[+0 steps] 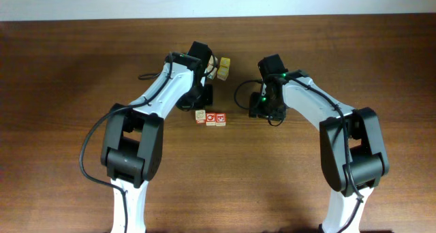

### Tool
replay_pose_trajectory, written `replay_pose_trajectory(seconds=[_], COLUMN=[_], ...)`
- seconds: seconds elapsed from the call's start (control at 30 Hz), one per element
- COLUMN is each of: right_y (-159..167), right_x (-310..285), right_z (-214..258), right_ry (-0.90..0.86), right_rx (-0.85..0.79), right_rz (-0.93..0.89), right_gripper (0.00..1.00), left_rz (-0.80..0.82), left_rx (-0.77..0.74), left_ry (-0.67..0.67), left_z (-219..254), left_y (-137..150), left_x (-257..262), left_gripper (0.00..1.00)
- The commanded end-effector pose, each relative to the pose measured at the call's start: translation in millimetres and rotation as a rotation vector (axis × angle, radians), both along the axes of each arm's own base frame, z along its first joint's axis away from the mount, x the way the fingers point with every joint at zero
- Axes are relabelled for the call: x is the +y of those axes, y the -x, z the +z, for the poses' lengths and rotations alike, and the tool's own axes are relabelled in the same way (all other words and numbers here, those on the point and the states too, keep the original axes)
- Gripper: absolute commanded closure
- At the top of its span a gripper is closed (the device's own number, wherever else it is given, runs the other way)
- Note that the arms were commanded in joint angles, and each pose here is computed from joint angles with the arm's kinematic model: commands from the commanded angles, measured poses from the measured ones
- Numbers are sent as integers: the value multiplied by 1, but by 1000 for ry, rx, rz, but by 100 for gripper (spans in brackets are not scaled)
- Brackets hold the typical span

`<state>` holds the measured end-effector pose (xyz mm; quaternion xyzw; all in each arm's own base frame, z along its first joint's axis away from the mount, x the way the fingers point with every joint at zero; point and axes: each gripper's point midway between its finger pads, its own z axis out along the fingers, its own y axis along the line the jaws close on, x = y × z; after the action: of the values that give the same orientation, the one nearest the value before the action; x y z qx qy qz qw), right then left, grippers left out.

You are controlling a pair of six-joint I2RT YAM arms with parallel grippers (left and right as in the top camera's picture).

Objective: Rotate 4 blocks

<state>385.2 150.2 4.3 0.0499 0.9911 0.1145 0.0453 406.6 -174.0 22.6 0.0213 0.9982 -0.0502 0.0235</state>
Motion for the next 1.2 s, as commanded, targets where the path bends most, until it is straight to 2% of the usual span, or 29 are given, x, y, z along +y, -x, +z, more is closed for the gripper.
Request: replay_pose_trajectory(seconds=[0.0,0.4,0.9,1.17], right_y=[12,12,12,12], right_x=[-4,-4,-4,-4], right_z=[-16,-16,-16,-16], right_ry=[33,33,33,33], right_rx=[37,37,37,37], right_rz=[6,7,7,7], right_gripper=[46,46,46,46], left_rz=[12,8,-67,-52], left_rx=[21,-12,-2,-68], left_ry=[6,18,2,-66], left_z=[-4,-3,-4,0], left_y=[3,-5,9,-7], left_x=[-1,-4,-22,-10], left_gripper=[92,93,93,89])
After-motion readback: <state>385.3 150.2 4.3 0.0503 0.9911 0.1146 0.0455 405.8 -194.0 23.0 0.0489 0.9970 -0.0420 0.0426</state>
